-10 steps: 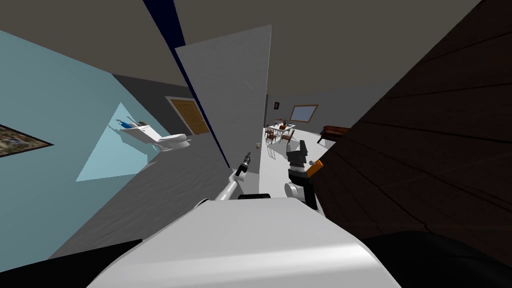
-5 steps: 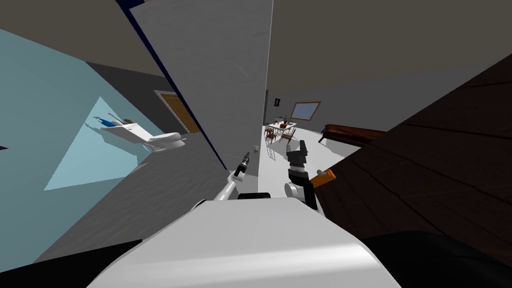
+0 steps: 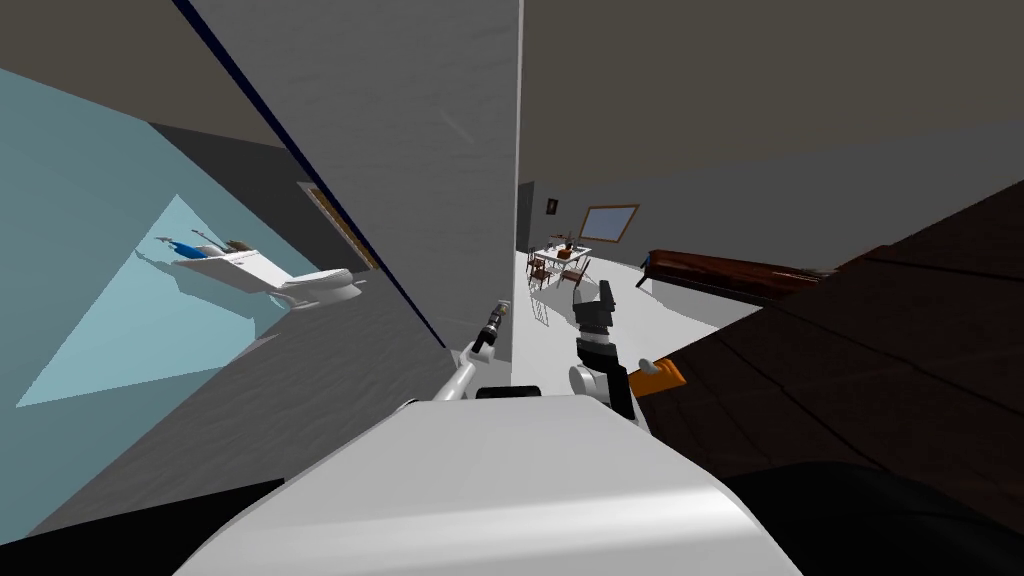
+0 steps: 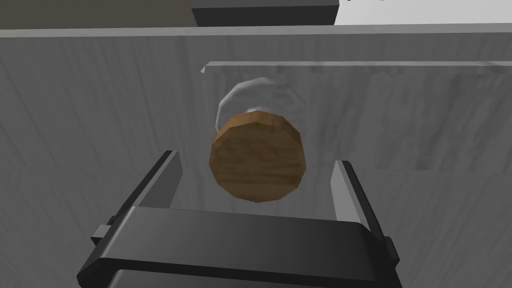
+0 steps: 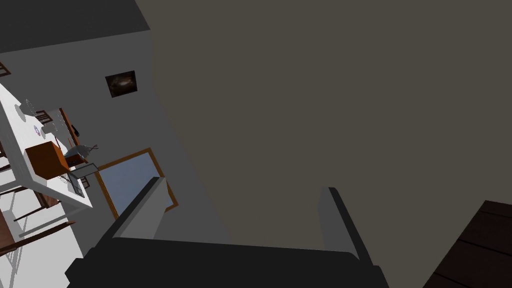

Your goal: Push the door open

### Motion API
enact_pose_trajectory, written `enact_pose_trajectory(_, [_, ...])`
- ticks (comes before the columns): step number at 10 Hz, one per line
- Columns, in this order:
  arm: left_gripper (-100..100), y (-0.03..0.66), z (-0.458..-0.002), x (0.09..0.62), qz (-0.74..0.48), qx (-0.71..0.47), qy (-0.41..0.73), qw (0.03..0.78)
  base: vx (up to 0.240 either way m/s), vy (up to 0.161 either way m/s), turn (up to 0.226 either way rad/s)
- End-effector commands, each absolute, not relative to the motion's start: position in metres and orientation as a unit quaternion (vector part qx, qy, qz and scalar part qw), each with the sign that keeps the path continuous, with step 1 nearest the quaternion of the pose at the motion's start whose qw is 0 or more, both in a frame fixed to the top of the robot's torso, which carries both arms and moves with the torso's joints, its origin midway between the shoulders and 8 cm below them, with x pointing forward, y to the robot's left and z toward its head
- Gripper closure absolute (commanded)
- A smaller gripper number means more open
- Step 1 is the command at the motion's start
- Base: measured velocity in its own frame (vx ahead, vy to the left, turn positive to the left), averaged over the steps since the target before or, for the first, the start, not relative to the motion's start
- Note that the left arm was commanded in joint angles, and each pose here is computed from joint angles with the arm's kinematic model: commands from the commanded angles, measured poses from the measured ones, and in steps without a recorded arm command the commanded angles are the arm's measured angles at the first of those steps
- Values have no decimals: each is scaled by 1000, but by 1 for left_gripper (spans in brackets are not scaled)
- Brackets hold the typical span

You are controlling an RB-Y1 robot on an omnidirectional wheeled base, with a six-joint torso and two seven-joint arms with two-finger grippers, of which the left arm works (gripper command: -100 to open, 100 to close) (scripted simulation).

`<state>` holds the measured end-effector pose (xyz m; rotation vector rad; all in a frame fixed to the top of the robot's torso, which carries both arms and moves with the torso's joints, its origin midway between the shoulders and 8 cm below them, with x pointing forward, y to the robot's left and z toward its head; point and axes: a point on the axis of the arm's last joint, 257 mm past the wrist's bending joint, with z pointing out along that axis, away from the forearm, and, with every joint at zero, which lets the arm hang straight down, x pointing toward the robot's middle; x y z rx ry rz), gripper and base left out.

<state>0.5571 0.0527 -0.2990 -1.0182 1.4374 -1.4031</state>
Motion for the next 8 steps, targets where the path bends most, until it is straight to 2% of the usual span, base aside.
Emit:
enact_pose_trajectory(1, [-100,53,-299,557,-562,-408,576,430,82,-61,4])
enact_pose_trajectory(2, [100,53,-299,557,-562,-408,576,430,-9,6,3])
enact_pose_trajectory(7, [100,53,-299,557,-562,-408,576,430,-18,11,-5])
enact_pose_trajectory(8, [100,71,-304,559,-550,-407,582,440,82,-8,75])
